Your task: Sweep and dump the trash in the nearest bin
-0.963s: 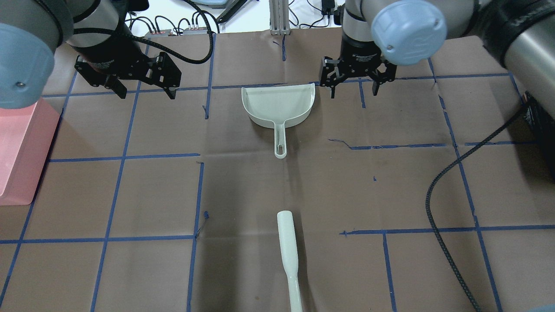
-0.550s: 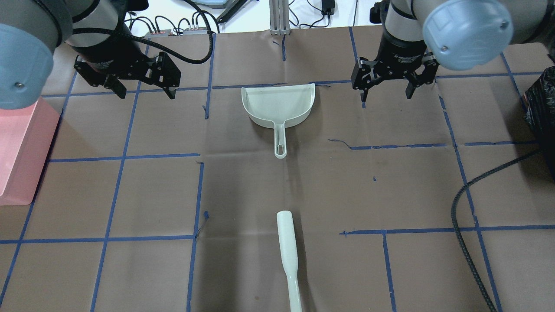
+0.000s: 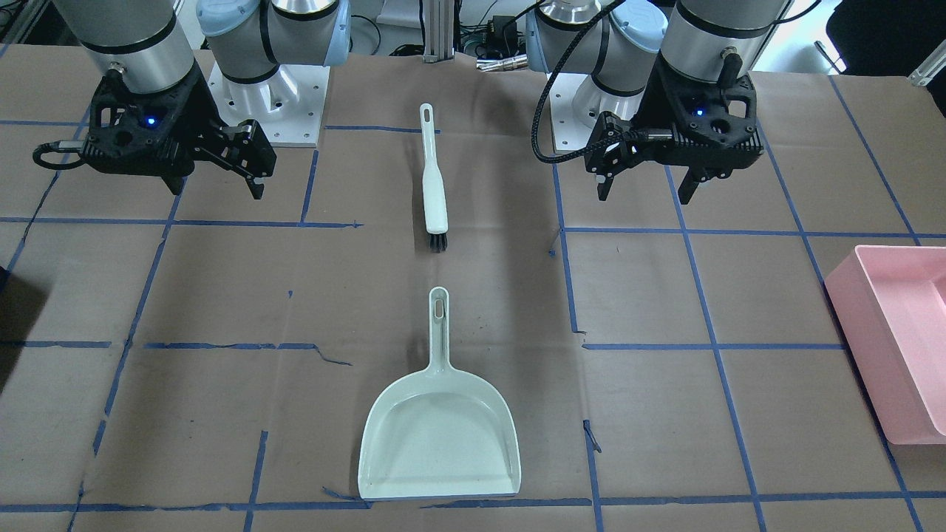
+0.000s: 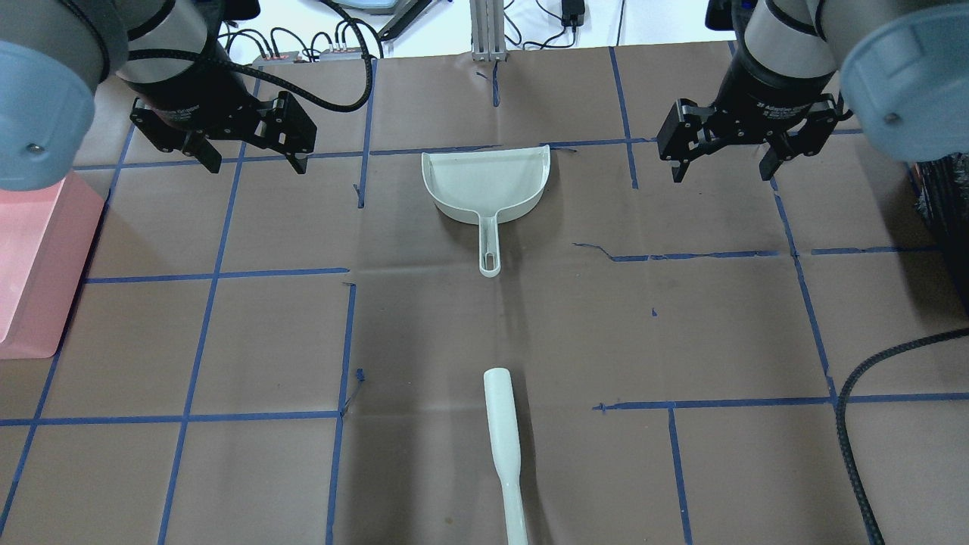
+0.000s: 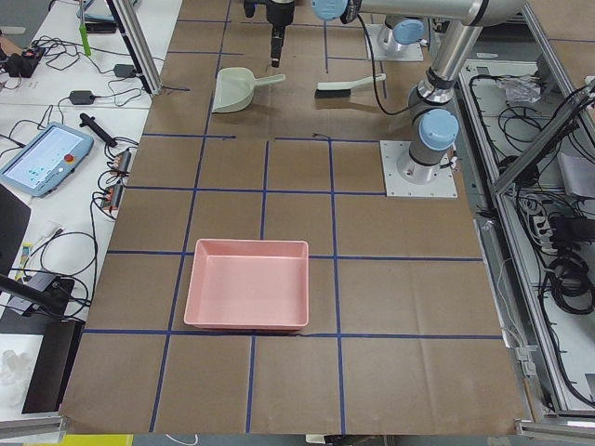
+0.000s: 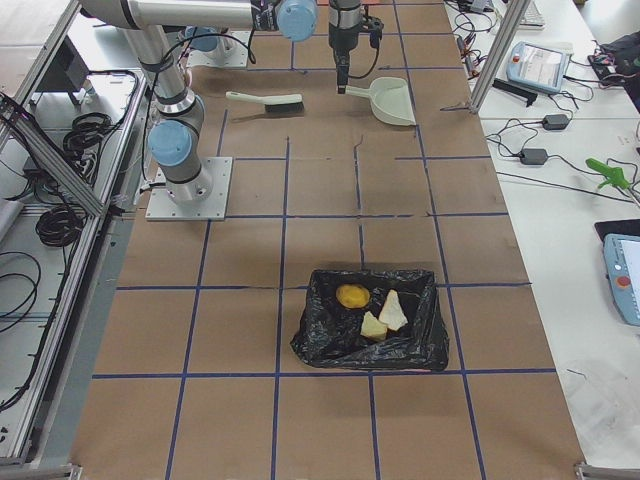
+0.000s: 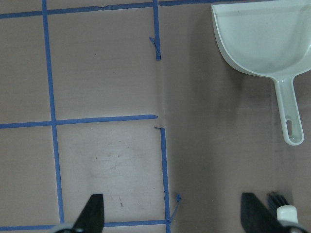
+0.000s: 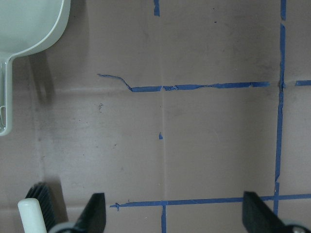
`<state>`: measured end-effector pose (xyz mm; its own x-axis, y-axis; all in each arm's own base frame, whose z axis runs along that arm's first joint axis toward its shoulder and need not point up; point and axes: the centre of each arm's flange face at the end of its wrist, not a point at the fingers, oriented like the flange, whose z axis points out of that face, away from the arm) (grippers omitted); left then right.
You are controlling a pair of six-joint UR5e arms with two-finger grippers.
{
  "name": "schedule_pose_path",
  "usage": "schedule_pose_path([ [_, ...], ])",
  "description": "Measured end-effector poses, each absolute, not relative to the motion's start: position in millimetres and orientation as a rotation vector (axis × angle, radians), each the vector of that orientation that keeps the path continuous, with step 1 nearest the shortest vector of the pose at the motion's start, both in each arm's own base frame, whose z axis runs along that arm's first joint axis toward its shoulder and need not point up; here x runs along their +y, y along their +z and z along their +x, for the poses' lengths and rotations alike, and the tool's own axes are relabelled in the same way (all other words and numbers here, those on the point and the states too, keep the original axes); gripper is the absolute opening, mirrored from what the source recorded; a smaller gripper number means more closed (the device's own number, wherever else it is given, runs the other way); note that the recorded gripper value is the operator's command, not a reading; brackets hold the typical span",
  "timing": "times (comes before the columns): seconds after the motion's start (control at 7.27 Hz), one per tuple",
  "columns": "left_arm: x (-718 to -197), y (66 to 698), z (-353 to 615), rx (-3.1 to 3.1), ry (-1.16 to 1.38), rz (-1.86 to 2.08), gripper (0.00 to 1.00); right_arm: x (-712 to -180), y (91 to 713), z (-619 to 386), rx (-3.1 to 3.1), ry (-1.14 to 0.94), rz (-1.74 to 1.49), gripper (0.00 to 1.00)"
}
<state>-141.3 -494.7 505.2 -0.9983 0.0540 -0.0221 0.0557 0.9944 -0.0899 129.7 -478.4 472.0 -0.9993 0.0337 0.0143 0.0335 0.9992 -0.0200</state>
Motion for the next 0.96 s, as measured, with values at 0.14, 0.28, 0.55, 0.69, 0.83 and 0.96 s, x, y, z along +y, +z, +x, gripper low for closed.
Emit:
schedule_pose_path([
  [0.14,-495,503,-141,3.118,-0.136,0.086,1.0,-475,472,130,-3.127,0.038,-0.048,1.0],
  [0.28,-495,500,-141,3.118,-0.129,0.086,1.0,-475,476,130,-3.128,0.053,-0.045,1.0],
  [0.55,-494,495,-141,3.119,-0.118,0.085,1.0,-477,484,130,-3.127,0.072,-0.044,1.0],
  [0.69,-494,495,-141,3.119,-0.116,0.085,1.0,-477,485,130,-3.127,0.073,-0.044,1.0],
  [0.83,-494,495,-141,3.12,-0.117,0.084,1.0,-477,485,130,-3.127,0.071,-0.044,1.0],
  [0.96,-494,496,-141,3.12,-0.12,0.084,1.0,-477,485,130,-3.127,0.071,-0.044,1.0],
])
